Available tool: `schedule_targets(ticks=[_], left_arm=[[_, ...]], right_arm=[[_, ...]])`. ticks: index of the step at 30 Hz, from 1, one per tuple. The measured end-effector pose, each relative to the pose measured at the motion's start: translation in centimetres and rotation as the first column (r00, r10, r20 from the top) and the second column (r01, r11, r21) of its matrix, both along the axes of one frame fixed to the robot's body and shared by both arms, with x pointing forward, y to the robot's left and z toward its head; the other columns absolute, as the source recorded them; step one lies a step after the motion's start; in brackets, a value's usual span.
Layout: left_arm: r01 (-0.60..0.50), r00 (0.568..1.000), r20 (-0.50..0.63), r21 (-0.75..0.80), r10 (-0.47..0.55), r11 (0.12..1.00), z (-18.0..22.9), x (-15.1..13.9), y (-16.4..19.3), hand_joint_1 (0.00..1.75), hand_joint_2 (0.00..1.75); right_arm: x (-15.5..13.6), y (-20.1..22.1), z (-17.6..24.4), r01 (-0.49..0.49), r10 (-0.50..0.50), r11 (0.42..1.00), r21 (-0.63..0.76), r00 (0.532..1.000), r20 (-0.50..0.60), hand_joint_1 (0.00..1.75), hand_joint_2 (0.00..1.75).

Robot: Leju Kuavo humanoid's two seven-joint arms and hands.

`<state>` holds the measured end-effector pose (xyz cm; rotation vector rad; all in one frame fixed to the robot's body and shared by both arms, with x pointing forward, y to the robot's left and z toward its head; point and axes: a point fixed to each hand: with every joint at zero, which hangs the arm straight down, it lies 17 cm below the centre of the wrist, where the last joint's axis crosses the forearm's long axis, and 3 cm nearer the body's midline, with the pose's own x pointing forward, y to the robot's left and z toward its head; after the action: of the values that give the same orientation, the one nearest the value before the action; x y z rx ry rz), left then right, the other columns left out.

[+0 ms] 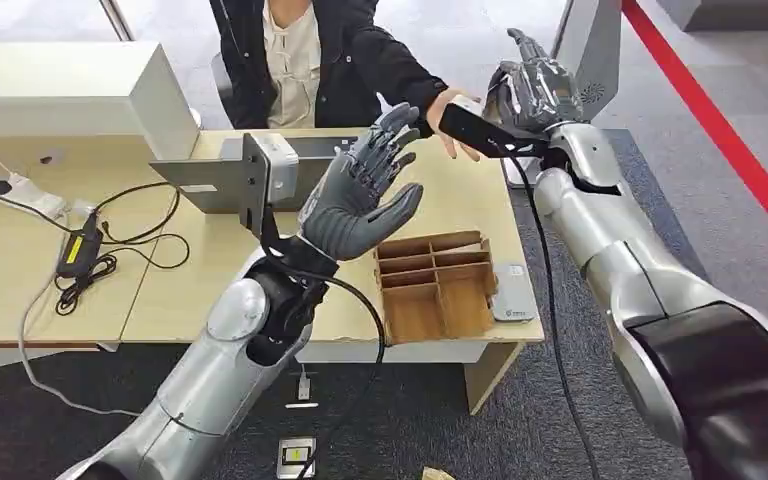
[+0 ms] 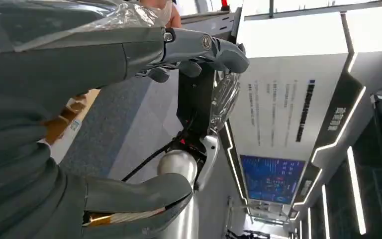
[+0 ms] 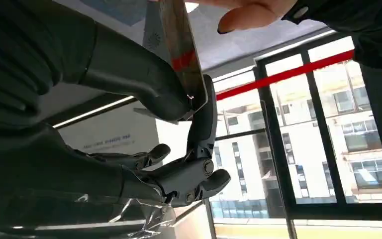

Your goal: Pass the card to the sensor for recognition and then transmit it.

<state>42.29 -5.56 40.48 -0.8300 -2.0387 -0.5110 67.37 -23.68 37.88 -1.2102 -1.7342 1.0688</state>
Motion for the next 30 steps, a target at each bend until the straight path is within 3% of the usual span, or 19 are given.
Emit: schedule_targets(ticks=[10, 11, 18, 19, 20, 30], left_arm=[[-0.002, 1.0, -0.027, 0.007, 0.003, 1.0, -0.9, 0.6, -0.1, 0.0, 1.75], [-0.002, 1.0, -0.03, 0.008, 0.002, 1.0, -0.9, 0.7, -0.1, 0.0, 0.0], [-0.008, 0.999, -0.045, 0.016, 0.008, 1.0, -1.2, 0.9, -0.1, 0.0, 0.0], [-0.01, 0.999, -0.046, 0.015, 0.01, 1.0, -1.2, 0.9, -0.1, 0.0, 0.0], [-0.01, 0.999, -0.047, 0.016, 0.011, 1.0, -1.2, 0.9, -0.1, 0.0, 0.0], [-0.033, 0.998, -0.057, 0.004, 0.033, 0.999, -1.2, 1.4, 0.3, 0.0, 0.0]], right_arm=[[0.0, 0.3, -3.3, 0.014, -0.016, 0.999, -0.03, 0.998, -0.068, 1.75, 1.75], [0.0, 0.3, -3.6, 0.014, -0.016, 0.999, -0.032, 0.997, -0.072, 1.75, 1.75], [-0.2, 0.8, -4.9, 0.007, -0.011, 0.999, -0.042, 0.995, -0.094, 1.75, 1.75], [-0.2, 0.8, -5.0, 0.008, -0.012, 0.999, -0.043, 0.995, -0.096, 0.4, 1.75], [-0.2, 0.8, -5.1, 0.008, -0.012, 0.999, -0.043, 0.995, -0.099, 0.0, 1.75], [-0.5, 1.4, -4.6, -0.035, 0.034, 0.999, -0.015, 0.997, -0.067, 0.0, 1.75]])
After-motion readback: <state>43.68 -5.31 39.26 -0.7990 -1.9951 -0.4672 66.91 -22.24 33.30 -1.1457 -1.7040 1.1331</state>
